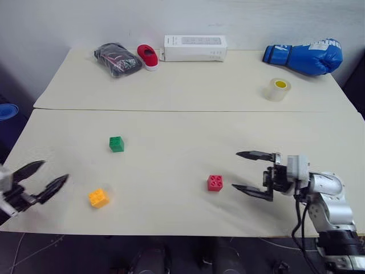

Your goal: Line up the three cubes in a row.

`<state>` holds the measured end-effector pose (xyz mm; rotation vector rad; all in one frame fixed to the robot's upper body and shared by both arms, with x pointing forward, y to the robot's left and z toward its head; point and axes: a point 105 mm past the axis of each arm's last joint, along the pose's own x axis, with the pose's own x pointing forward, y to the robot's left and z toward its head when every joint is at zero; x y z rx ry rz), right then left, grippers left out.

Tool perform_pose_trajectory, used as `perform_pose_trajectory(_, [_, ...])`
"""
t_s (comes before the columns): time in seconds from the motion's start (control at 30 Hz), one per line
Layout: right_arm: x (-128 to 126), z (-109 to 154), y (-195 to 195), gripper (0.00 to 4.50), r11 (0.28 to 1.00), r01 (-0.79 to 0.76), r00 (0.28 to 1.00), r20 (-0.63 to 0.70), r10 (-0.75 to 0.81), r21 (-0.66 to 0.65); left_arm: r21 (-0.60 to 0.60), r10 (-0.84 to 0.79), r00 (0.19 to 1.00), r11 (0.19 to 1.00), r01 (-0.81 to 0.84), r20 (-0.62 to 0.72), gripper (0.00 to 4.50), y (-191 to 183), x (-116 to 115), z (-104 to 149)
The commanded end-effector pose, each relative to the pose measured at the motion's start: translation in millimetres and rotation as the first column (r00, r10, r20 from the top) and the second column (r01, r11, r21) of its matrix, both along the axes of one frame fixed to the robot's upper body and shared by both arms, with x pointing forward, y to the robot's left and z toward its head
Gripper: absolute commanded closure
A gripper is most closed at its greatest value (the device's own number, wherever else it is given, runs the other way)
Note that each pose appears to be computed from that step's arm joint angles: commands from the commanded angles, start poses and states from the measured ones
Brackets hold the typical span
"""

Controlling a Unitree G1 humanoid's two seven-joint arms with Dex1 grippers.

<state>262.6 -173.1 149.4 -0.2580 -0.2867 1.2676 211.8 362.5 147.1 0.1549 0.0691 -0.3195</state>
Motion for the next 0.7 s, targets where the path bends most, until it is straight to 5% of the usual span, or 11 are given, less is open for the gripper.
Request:
perform_pose_trajectory(0.03, [-7, 10, -18, 0.03, 0.993, 0.117, 0.991, 0.066, -0.119, 0.033, -0.060, 0.162, 0.984, 0.986, -0.157, 0.070, 0.00, 19, -16, 10])
perform_pose_trajectory(0.37, [0, 38, 12, 0.03, 0.951, 0.177, 0.981, 0.035, -0.192, 0.253, -0.186, 0.104, 0.994, 0.978, -0.094, 0.043, 0.00, -67, 59, 38])
perform_pose_trajectory(0.7, [-1, 54, 35, 0.03, 0.951, 0.142, 0.988, 0.025, -0.154, 0.276, -0.134, 0.230, 0.970, 0.962, -0.238, -0.074, 0.00, -123, 111, 16])
